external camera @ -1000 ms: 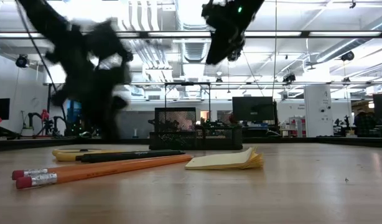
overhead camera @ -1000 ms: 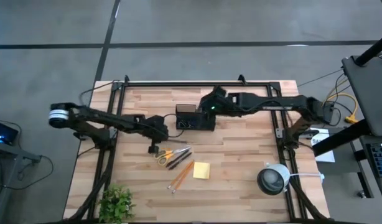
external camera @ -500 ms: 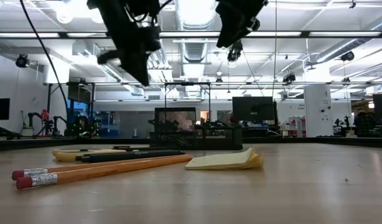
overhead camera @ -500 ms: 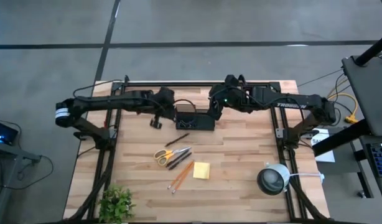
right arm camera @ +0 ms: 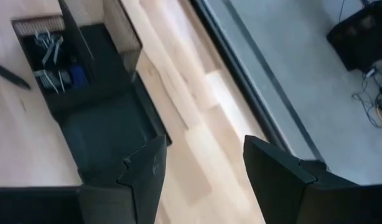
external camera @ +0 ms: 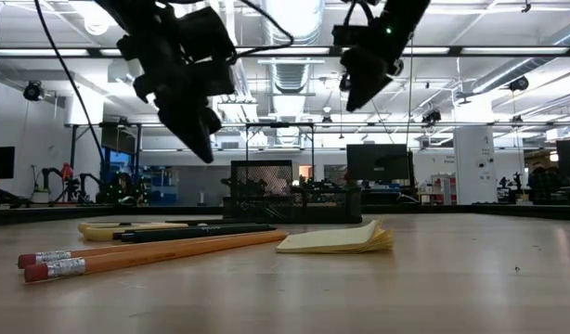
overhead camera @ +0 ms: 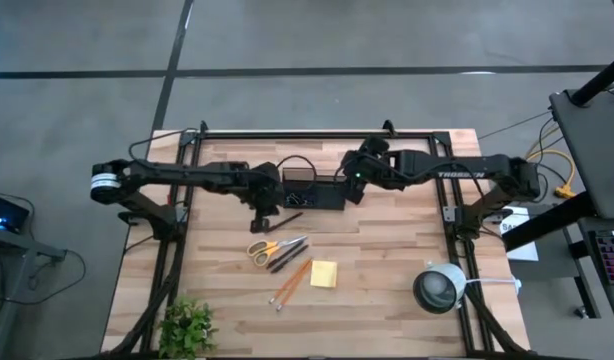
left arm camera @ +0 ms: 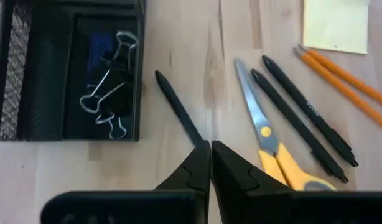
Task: Pick and place office supplies into organizer
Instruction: Put the top black pen into the black organizer bin
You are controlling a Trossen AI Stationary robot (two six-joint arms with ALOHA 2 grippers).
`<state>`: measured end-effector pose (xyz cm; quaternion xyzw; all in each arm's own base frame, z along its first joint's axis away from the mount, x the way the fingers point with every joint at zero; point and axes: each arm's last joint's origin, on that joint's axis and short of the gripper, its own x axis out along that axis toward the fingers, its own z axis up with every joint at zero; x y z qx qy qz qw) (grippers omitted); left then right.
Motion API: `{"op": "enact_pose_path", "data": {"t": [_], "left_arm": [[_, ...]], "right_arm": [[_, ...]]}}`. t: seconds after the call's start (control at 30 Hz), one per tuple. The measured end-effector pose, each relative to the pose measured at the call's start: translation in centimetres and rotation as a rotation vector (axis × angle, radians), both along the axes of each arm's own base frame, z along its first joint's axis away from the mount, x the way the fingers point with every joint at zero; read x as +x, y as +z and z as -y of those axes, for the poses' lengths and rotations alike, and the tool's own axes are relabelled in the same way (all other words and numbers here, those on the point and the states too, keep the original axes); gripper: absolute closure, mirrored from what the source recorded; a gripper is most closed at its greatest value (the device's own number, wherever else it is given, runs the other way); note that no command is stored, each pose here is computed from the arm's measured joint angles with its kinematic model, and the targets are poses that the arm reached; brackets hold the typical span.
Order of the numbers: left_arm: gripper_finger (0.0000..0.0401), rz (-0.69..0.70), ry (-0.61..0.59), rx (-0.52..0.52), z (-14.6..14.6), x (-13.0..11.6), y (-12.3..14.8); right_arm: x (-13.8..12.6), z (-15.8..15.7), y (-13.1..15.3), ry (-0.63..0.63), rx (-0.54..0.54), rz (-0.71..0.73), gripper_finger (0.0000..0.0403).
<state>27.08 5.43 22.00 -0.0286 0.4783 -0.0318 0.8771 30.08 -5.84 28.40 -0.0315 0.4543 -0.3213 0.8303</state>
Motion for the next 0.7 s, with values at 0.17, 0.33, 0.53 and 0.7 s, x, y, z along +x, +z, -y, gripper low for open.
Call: {"op": "enact_pose_path", "data": {"t": [0.17,0.33,0.53,0.7], "left_arm": [[0.0401,0.008,-0.011,-0.015,-0.1,0.4,0.1],[0.0394,0.038,-0.037,-0.065,0.1,1.2,0.0],[0.0327,-0.207,0.154,0.002,0.1,0.6,-1.4],[0.0250,-0.117,0.189,-0.034,1.6,0.8,-1.6]], "right_arm": [[-0.2,0.0,-0.9,-0.003,0.005,-0.018,0.0202],[0.0,0.0,-0.8,0.016,-0.010,-0.002,0.0202],[0.2,0.1,-0.6,0.044,-0.031,0.002,0.0202],[0.3,0.5,-0.5,0.066,-0.054,-0.002,0.0202]]}}
